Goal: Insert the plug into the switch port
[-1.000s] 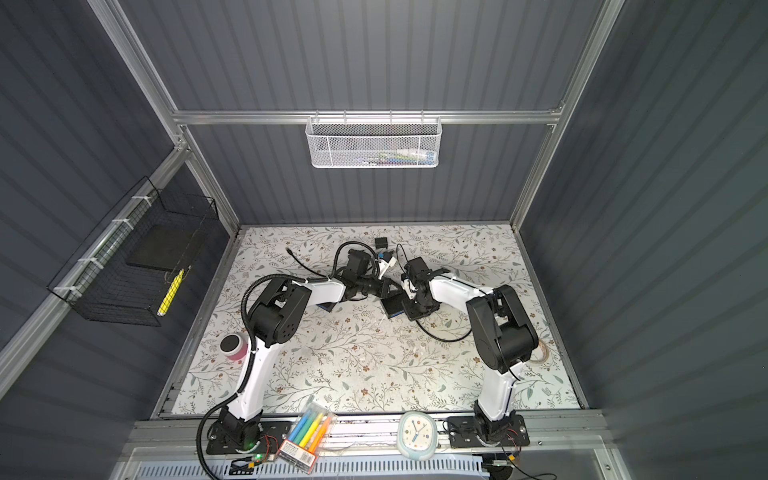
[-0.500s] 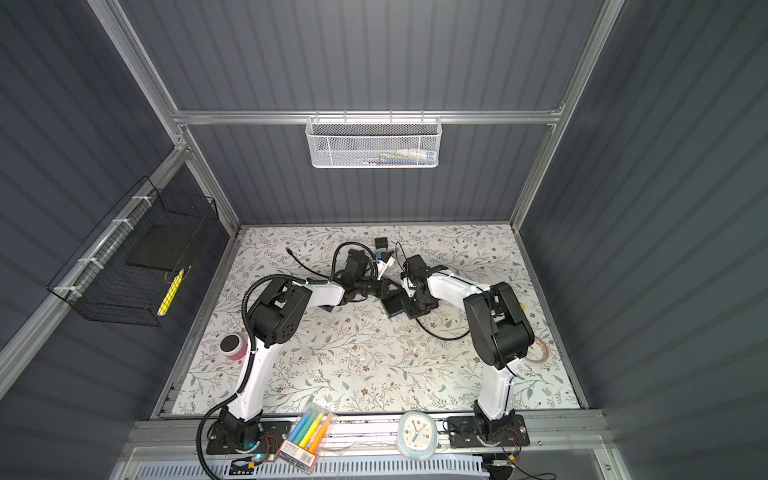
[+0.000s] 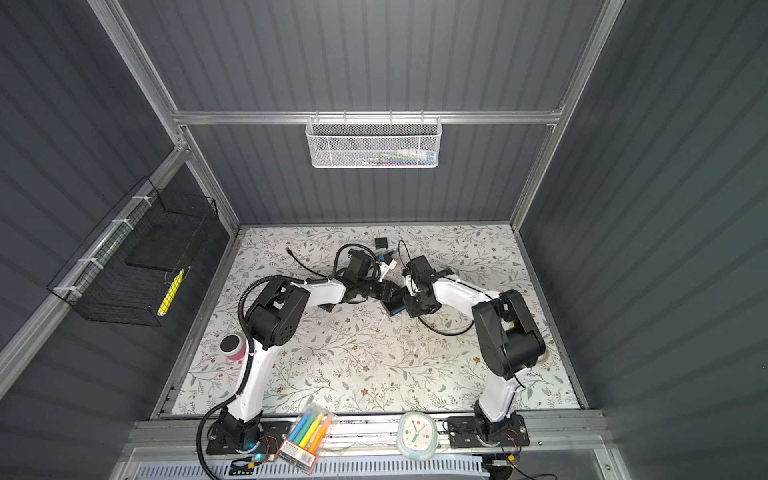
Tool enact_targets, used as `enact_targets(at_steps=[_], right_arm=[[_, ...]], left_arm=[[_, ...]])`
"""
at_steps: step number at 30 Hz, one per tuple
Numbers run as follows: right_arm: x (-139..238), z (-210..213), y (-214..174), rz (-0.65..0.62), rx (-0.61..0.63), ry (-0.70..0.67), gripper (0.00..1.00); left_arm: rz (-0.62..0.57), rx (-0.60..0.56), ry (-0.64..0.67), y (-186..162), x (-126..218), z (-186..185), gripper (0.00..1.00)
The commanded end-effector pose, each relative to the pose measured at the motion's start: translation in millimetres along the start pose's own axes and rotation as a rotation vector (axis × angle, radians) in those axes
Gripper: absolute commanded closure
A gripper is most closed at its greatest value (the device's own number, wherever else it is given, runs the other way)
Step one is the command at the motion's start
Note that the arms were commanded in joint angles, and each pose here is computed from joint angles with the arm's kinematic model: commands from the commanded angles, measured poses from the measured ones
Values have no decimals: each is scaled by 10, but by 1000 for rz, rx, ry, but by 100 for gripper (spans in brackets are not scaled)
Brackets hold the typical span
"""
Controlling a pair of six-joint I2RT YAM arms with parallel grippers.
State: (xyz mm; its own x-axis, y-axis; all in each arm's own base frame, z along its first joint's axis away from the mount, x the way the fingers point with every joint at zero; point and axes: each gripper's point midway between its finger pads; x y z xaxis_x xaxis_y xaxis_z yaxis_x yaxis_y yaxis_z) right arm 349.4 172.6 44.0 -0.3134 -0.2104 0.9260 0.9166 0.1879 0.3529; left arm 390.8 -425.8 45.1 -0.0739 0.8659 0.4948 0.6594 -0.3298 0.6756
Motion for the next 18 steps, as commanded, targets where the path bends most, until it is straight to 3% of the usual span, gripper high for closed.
enact_targets(at_steps=[1, 5, 10, 14, 18], right_arm=[[238, 66, 572, -281, -2, 35, 100], [231, 59, 394, -254, -39, 59, 100], [71, -45, 246, -143, -101, -1, 100], [-47, -132, 132, -110, -161, -38, 100], [-87, -349, 124, -119, -236, -112, 100]], left_arm=[[156, 61, -65, -316, -85, -254, 40], [52, 34, 8, 136, 158, -132, 27], [-89, -3, 128, 666, 716, -22, 10], [-162, -30, 215, 907, 1138, -27, 1], [-258, -60, 316, 1108, 1699, -150, 0]])
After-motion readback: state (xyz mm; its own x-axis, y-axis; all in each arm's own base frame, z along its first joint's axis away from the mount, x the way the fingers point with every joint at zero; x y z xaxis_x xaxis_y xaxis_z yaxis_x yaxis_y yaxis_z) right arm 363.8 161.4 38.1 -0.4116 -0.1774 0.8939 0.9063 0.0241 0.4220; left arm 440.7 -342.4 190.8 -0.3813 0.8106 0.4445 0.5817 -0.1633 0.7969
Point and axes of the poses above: each gripper's point midway between its finger pads, its own x axis back along the fingers, its own z axis along the line the jaws close on, y = z × x, and after that the axes turned 10 degrees about -x, right-handed
